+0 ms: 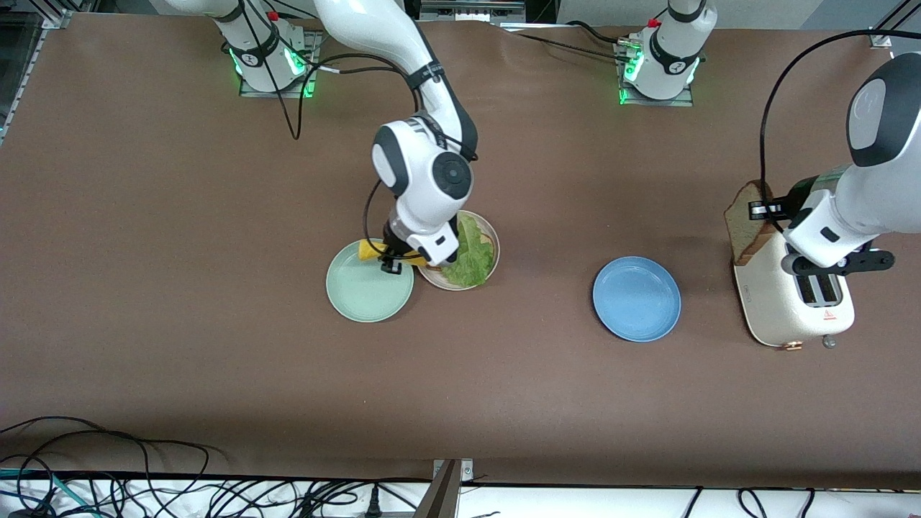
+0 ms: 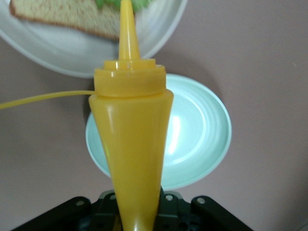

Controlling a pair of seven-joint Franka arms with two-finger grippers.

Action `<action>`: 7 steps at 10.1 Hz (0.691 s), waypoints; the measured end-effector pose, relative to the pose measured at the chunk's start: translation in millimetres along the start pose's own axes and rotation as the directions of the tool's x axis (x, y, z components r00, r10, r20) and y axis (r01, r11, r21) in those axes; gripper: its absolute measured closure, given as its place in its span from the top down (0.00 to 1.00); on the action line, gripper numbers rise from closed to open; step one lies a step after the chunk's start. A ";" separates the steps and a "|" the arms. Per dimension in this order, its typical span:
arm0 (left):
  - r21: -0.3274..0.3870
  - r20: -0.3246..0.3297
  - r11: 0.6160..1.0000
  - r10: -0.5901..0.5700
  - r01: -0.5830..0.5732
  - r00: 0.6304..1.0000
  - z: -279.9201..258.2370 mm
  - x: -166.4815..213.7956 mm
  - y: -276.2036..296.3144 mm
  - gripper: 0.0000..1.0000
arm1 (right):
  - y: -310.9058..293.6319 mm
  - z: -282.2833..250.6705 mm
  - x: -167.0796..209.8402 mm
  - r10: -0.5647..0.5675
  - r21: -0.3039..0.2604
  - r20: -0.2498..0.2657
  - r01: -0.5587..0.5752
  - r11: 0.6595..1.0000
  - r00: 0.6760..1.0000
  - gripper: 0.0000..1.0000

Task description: Make sandwich on beige plate with both arms

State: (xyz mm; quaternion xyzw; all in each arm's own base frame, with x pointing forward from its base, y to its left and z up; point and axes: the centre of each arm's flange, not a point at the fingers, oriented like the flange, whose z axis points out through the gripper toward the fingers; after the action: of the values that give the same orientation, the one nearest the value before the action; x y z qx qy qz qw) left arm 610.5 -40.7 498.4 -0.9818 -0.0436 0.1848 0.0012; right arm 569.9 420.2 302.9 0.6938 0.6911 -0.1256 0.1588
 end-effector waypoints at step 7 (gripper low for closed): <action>-0.581 0.156 0.812 0.033 0.065 0.987 145.6 32.5 130.0 0.09 | 85.4 3.3 -294.0 -0.058 0.202 -0.483 0.175 0.963 0.874 0.19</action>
State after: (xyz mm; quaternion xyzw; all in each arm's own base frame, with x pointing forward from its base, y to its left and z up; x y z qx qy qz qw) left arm 598.9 -169.4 348.6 -0.9165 -0.1065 0.2398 -0.3020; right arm 651.4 149.2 419.7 0.6742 0.7293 -0.0445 -0.1074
